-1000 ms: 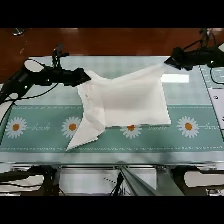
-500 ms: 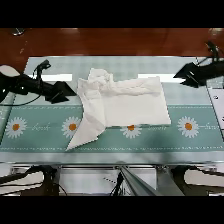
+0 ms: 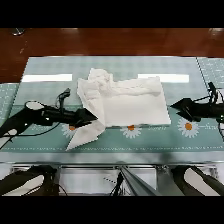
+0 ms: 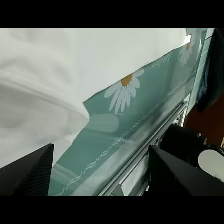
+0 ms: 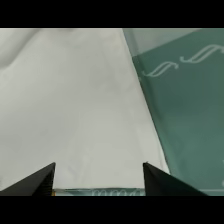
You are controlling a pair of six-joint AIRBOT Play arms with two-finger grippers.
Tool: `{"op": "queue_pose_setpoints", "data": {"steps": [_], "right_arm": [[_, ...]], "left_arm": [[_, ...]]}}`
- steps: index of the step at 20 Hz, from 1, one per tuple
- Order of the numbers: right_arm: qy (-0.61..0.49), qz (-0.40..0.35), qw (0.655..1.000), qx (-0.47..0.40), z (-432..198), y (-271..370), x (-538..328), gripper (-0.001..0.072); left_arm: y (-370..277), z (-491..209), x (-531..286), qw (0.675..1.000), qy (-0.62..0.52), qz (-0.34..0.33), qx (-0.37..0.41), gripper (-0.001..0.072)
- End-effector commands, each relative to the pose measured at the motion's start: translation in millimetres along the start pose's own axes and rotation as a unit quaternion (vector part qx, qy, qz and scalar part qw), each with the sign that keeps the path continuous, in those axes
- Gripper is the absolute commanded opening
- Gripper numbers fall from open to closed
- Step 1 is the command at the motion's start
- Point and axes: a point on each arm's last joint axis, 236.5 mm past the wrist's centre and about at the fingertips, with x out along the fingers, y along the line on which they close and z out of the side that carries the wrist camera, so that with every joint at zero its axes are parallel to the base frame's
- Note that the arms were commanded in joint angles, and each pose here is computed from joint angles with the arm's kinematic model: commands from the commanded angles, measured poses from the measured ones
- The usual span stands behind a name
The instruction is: Fold the shirts.
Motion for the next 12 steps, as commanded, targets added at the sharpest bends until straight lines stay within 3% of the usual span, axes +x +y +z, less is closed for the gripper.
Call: {"op": "queue_pose_setpoints", "data": {"steps": [1,10,11,12], "right_arm": [[-0.004,0.014,1.000,0.008,-13.9,-0.9,6.3,0.0620],[-0.008,0.012,1.000,0.004,-11.9,-1.9,6.3,0.0620],[-0.008,0.012,1.000,0.004,-11.8,-2.0,6.3,0.0620],[-0.008,0.012,1.000,0.004,-11.8,-2.0,6.3,0.0619]], "left_arm": [[4.8,1.1,30.3,0.999,-0.022,0.029,-0.006,0.0701],[5.3,14.3,55.4,0.999,-0.031,0.033,-0.024,0.0698],[6.2,15.9,57.9,0.998,-0.035,0.034,-0.028,0.0658],[6.8,19.3,58.2,0.998,-0.042,0.035,-0.031,0.0362]]}}
